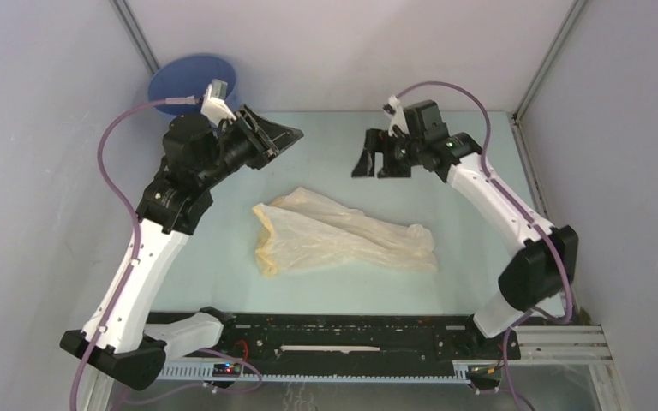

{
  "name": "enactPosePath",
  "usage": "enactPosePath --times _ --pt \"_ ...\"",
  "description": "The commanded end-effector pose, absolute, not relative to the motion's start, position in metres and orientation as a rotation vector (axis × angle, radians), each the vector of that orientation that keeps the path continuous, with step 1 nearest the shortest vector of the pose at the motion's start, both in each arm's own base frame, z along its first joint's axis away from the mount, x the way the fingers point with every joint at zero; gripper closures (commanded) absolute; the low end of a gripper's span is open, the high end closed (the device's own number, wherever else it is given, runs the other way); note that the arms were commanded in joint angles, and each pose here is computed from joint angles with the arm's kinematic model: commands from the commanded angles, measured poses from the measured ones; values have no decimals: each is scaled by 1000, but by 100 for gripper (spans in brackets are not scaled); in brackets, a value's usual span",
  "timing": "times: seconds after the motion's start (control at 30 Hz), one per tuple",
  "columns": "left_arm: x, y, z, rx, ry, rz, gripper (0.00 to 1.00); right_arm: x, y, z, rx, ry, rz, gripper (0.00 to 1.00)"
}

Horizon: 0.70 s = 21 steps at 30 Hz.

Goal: Put the trash bags into the trash bin

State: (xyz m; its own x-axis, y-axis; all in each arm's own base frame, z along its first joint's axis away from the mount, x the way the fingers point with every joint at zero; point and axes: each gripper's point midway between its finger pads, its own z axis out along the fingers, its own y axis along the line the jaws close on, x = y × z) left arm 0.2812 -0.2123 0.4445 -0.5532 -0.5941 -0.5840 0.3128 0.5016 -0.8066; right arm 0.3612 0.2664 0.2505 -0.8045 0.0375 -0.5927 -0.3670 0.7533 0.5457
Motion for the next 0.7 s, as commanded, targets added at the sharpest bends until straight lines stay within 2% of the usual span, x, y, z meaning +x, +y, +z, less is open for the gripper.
enactPosePath --times 0.0,0.03,0.07,0.13,0.2,0.37,0.43,0.67 --pt "295 -181 348 -371 2061 -992 41 312 224 217 -241 2506 791 10" --pt "297 -174 327 -400 2099 -959 30 301 219 210 -246 2526 792 10" --pt "298 -168 310 -428 2131 -934 25 289 215 206 -254 2541 801 11" --pt "301 -151 271 -491 2199 -862 17 270 208 199 -255 2561 806 11" --pt "305 -136 246 -517 2238 -781 13 254 202 193 -246 2576 815 11" --pt "308 -79 190 -604 2344 -339 9 230 192 168 -162 2616 871 11" --pt "309 -69 169 -648 2381 -251 7 228 187 158 -113 2634 895 11" --pt "322 -75 119 -856 2482 -431 8 246 167 129 19 2685 853 11"
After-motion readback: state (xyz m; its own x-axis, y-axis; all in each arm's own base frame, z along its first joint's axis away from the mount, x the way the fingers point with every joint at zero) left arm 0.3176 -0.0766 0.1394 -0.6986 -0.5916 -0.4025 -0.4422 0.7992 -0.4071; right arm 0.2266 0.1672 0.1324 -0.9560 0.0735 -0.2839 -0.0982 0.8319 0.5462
